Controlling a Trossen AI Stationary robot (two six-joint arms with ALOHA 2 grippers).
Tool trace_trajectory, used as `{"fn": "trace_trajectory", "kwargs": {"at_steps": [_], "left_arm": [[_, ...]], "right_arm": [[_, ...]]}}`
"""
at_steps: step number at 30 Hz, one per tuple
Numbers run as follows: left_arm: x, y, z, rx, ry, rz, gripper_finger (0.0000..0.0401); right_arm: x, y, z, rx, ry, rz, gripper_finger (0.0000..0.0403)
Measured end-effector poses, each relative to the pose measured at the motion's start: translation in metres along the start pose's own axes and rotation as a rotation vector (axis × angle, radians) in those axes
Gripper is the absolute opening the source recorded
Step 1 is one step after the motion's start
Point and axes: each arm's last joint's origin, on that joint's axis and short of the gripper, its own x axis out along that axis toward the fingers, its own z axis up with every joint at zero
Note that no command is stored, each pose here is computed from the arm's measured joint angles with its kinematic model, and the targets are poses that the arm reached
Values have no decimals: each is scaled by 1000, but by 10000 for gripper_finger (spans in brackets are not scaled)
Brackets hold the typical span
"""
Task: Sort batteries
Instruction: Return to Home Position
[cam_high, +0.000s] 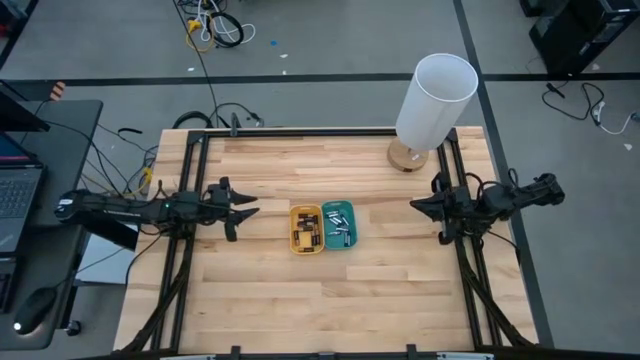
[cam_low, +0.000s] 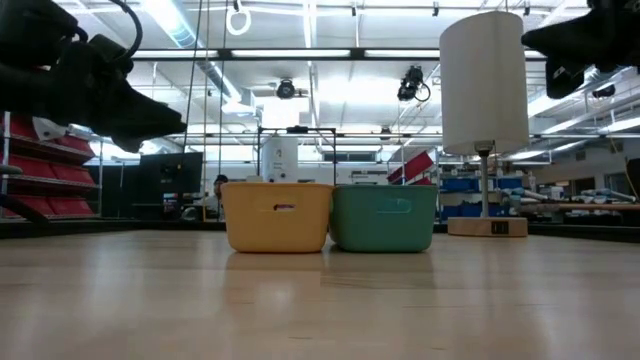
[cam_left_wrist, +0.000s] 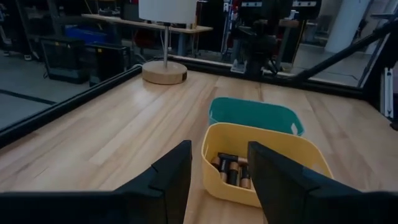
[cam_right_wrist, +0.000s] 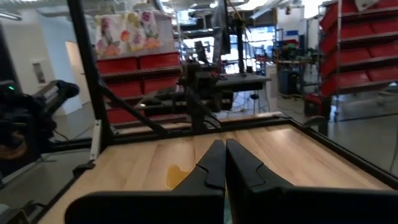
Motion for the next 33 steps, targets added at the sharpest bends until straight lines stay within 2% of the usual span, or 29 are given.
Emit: {"fn": "trace_trajectory", "kwargs": {"at_steps": [5,18,28,33], "left_arm": [[-4,0,2,-13,-5,-13,172],[-21,3,10,-14,-94,-47,172],[-22,3,10,-11,-106,-56,172],[-22,3,10,2,-107,-47,172]], "right_arm": [[2,-1,-9,11,16,-28,0],[2,0,-8,31,-15,-27,0],[8,0,-34,69,-61,-18,0],[9,0,-35,95,-51,-16,0]]}}
